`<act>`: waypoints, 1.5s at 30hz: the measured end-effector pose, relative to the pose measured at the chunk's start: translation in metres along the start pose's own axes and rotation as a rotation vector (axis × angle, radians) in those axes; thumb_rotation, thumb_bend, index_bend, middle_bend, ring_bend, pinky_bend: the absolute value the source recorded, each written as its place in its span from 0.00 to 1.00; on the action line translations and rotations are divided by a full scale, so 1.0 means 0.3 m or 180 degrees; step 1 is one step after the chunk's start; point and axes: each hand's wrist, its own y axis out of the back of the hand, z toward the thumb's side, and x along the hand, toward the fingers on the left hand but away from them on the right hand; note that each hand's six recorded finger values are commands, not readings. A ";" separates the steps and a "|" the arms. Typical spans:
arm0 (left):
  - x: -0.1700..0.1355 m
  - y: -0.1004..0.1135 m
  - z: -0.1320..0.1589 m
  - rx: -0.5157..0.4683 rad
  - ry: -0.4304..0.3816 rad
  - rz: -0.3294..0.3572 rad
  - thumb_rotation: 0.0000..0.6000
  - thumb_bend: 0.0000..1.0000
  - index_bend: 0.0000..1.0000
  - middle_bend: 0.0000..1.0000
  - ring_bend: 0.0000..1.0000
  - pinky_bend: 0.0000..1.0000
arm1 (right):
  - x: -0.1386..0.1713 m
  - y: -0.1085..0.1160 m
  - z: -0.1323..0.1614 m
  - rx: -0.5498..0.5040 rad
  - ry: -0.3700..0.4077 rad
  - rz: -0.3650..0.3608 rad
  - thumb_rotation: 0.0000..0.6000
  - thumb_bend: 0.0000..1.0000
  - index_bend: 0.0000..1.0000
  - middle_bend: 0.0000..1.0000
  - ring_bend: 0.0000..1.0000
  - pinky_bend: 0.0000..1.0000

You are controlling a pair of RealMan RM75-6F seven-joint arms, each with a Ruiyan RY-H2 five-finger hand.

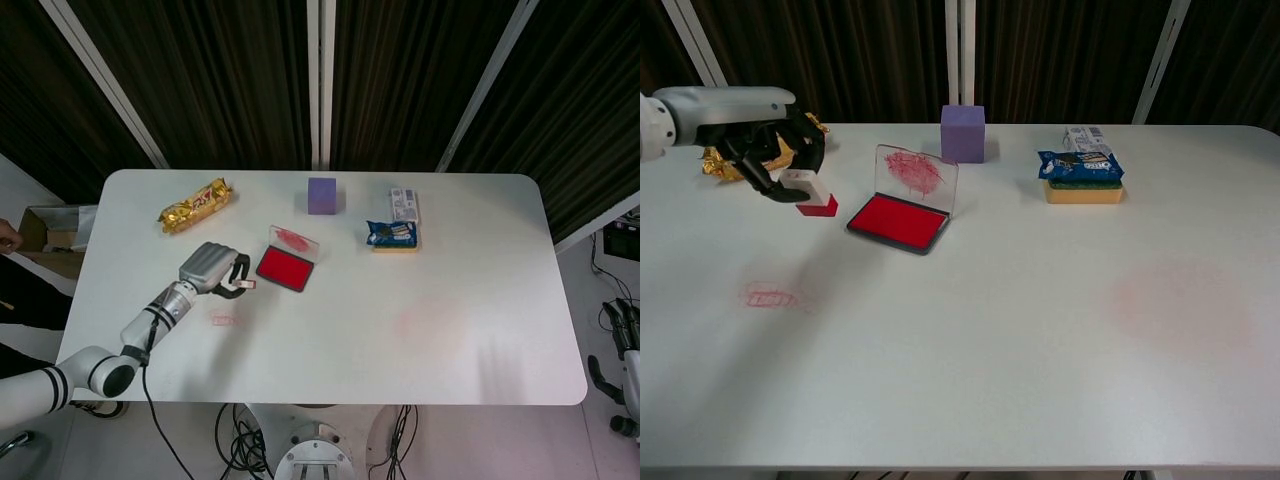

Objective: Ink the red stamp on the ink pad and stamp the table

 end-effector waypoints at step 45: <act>0.407 -0.132 0.028 -0.0509 0.0496 -0.0700 1.00 0.47 0.64 0.69 0.99 1.00 | -0.010 -0.010 -0.027 -0.0008 -0.0064 0.0089 1.00 0.35 0.00 0.00 0.00 0.00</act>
